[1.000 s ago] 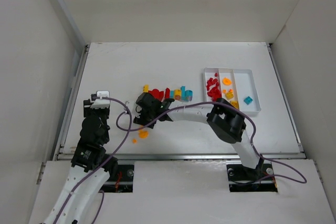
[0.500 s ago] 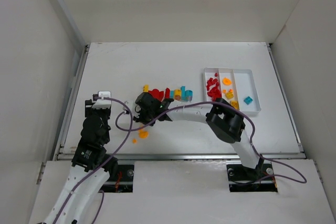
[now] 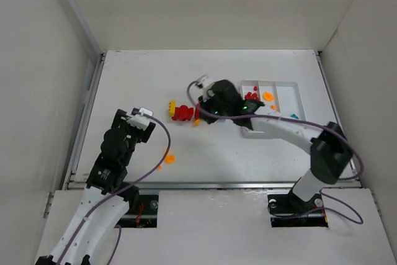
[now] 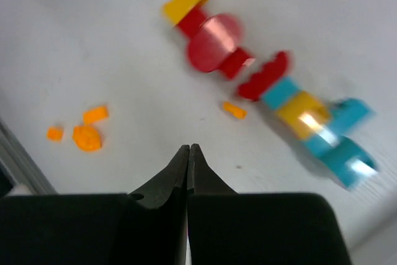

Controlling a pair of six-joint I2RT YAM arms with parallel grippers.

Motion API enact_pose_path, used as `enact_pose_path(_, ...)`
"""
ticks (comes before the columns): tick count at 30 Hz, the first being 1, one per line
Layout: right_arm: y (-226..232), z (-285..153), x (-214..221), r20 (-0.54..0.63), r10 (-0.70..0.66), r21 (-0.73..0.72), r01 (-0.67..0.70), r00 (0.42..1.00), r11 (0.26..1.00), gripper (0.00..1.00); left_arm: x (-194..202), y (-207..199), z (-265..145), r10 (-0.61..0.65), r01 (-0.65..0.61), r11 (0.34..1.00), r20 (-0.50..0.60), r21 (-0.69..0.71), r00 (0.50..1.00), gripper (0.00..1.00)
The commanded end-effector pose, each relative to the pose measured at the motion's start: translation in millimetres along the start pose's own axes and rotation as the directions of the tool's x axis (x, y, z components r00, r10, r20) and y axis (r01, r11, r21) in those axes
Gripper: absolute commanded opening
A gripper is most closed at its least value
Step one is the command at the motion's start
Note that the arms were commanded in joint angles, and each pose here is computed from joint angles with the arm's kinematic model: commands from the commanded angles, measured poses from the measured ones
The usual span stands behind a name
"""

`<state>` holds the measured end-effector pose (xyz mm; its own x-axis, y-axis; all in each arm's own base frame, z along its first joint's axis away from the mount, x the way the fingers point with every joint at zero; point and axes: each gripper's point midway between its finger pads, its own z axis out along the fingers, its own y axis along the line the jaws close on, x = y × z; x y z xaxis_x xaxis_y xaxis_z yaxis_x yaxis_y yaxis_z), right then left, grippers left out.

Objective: Sort the legos into containers by color

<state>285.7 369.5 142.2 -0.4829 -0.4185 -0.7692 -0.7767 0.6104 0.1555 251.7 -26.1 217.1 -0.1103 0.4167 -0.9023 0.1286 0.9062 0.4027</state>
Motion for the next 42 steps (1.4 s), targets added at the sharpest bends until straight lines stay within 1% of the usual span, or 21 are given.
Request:
enact_pose_path(1, -53, -54, -40, 0.24, 0.276, 0.127, -0.312, 0.931, 0.942, 0.0, -20, -50, -1, 0.153, -0.171, 0.929, 0.081, 0.329, 0.985, 0.7)
enact_pose_path(2, -73, -67, -36, 0.277, 0.321, 0.169, -0.375, 0.906, 0.912, 0.0, -17, -64, -1, 0.176, -0.194, 0.892, 0.083, 0.408, 0.981, 0.72)
enact_pose_path(3, -115, -87, -29, 0.339, 0.368, 0.256, -0.462, 0.866, 0.849, 0.0, -11, -68, 1, 0.202, -0.206, 0.875, 0.057, 0.438, 0.978, 0.72)
enact_pose_path(6, -155, -128, 2, 0.432, 0.425, 0.338, -0.579, 0.796, 0.742, 0.0, 12, -80, 16, 0.292, -0.219, 0.822, -0.059, 0.526, 0.955, 0.72)
enact_pose_path(7, -173, -141, 10, 0.46, 0.432, 0.364, -0.608, 0.776, 0.705, 0.0, 16, -83, 19, 0.304, -0.21, 0.812, -0.087, 0.544, 0.949, 0.66)
enact_pose_path(11, -182, -157, 19, 0.461, 0.397, 0.396, -0.584, 0.794, 0.708, 0.0, 25, -97, 31, 0.343, -0.168, 0.757, -0.166, 0.631, 0.925, 0.61)
enact_pose_path(14, -170, -151, 18, 0.405, 0.358, 0.359, -0.506, 0.841, 0.784, 0.02, 28, -108, 25, 0.396, -0.219, 0.674, -0.095, 0.705, 0.913, 0.61)
enact_pose_path(15, -170, -143, 24, 0.364, 0.345, 0.363, -0.473, 0.865, 0.803, 0.05, 31, -111, 16, 0.413, -0.235, 0.64, -0.071, 0.731, 0.908, 0.61)
enact_pose_path(17, -149, -123, 24, 0.3, 0.317, 0.321, -0.408, 0.9, 0.855, 0.18, 35, -120, 0, 0.449, -0.302, 0.54, 0.035, 0.786, 0.893, 0.62)
enact_pose_path(19, -129, -108, 23, 0.24, 0.246, 0.291, -0.311, 0.939, 0.905, 0.33, 45, -128, -18, 0.464, -0.313, 0.457, 0.078, 0.833, 0.883, 0.64)
enact_pose_path(20, -115, -97, 24, 0.206, 0.21, 0.263, -0.261, 0.956, 0.929, 0.5, 49, -128, -22, 0.474, -0.325, 0.443, 0.089, 0.835, 0.876, 0.67)
enact_pose_path(21, -86, -82, 24, 0.161, 0.157, 0.204, -0.189, 0.974, 0.961, 0.54, 51, -129, -24, 0.475, -0.325, 0.443, 0.089, 0.835, 0.876, 0.67)
enact_pose_path(22, -77, -64, 27, 0.103, 0.129, 0.181, -0.146, 0.986, 0.973, 0.56, 55, -129, -26, 0.472, -0.332, 0.447, 0.095, 0.831, 0.876, 0.68)
enact_pose_path(24, -56, -43, 32, 0.037, 0.105, 0.148, -0.109, 0.994, 0.983, 0.56, 57, -129, -27, 0.48, -0.332, 0.455, 0.087, 0.826, 0.873, 0.68)
enact_pose_path(28, -47, -13, 31, -0.004, 0.198, 0.135, -0.195, 0.98, 0.971, 0.56, 58, -130, -29, 0.458, -0.297, 0.481, 0.052, 0.825, 0.887, 0.68)
enact_pose_path(30, -48, -7, 36, -0.004, 0.28, 0.183, -0.274, 0.96, 0.944, 0.57, 60, -128, -27, 0.465, -0.293, 0.494, 0.036, 0.818, 0.885, 0.68)
enact_pose_path(32, -62, -11, 42, 0.002, 0.337, 0.303, -0.322, 0.942, 0.897, 0.57, 58, -128, -28, 0.449, -0.285, 0.512, 0.031, 0.811, 0.893, 0.68)
enact_pose_path(36, -73, -20, 59, 0.012, 0.471, 0.427, -0.43, 0.882, 0.795, 0.65, 61, -128, -29, 0.447, -0.291, 0.515, 0.037, 0.806, 0.894, 0.68)
enact_pose_path(37, -73, -19, 59, 0.018, 0.481, 0.427, -0.441, 0.877, 0.789, 0.74, 61, -128, -29, 0.447, -0.291, 0.516, 0.038, 0.806, 0.894, 0.68)
enact_pose_path(38, -73, -16, 58, 0.023, 0.48, 0.424, -0.443, 0.877, 0.79, 0.78, 59, -128, -28, 0.444, -0.296, 0.519, 0.043, 0.802, 0.895, 0.68)
enact_pose_path(42, -79, 3, 68, -0.019, 0.495, 0.46, -0.432, 0.869, 0.776, 0.78, 59, -129, -26, 0.444, -0.297, 0.519, 0.044, 0.801, 0.895, 0.68)
